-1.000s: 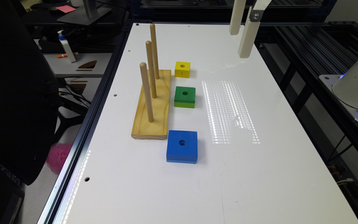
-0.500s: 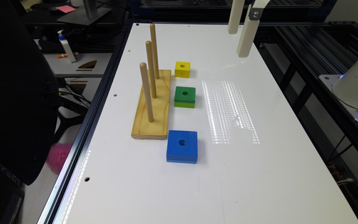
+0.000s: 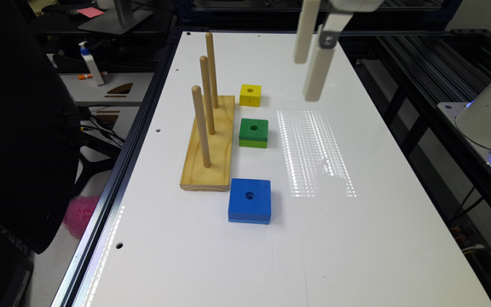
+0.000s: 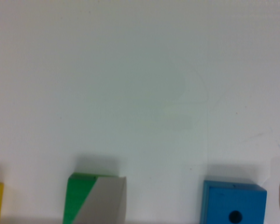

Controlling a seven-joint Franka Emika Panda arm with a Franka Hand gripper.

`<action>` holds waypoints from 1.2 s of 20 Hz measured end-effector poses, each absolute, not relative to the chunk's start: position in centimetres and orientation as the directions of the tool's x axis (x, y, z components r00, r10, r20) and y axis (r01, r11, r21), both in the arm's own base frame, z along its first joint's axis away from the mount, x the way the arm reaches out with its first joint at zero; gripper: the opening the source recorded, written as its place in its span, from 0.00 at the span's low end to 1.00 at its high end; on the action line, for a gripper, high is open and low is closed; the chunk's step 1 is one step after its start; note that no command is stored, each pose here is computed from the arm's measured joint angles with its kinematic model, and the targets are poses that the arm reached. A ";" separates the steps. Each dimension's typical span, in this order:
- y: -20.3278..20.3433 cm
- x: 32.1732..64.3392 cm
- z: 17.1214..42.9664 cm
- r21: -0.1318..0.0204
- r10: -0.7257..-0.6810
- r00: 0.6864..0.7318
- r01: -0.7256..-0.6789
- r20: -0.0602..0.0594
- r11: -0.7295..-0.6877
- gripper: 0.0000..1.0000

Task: Pick up blue block.

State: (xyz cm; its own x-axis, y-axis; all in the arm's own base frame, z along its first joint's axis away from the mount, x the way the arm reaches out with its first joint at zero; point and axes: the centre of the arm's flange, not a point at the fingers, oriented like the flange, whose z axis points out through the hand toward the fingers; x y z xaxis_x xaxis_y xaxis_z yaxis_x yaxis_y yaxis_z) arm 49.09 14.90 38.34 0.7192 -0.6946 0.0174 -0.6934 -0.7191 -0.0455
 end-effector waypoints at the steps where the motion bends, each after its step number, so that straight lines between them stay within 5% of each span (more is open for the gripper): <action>1: 15.4 49.5 38.3 -0.048 -0.695 0.719 -0.693 0.015 -0.719 1.00; 15: 17.6 50.7 37.8 -0.052 -0.695 0.719 -0.694 0.004 -0.718 1.00; 24: 17.7 51.3 34.4 -0.038 -0.696 0.718 -0.696 -0.017 -0.717 1.00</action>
